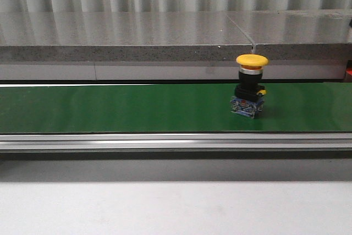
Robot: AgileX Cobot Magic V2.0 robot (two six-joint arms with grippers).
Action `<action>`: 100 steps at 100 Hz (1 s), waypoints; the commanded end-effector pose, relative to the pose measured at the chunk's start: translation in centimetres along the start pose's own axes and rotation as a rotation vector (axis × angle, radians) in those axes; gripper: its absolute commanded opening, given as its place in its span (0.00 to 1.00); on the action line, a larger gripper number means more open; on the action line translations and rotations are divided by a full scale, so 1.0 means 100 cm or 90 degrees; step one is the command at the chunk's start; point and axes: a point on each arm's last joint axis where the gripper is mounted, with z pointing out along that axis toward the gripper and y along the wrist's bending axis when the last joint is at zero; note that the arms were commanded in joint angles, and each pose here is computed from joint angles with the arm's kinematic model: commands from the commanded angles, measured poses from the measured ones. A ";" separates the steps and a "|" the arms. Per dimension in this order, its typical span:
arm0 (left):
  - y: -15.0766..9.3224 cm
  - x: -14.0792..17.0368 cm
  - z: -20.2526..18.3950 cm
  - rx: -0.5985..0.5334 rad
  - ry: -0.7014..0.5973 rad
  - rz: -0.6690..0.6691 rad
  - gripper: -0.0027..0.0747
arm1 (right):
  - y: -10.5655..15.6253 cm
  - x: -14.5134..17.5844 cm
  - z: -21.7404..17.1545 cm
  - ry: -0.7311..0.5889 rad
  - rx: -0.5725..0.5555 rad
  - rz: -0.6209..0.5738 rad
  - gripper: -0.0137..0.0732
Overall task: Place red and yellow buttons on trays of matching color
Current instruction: 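Move the right gripper down onto the yellow button on the belt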
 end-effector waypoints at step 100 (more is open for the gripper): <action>0.000 -0.013 -0.004 -0.001 -0.056 -0.008 0.01 | 0.056 -0.001 0.064 -0.060 -0.010 -0.184 0.84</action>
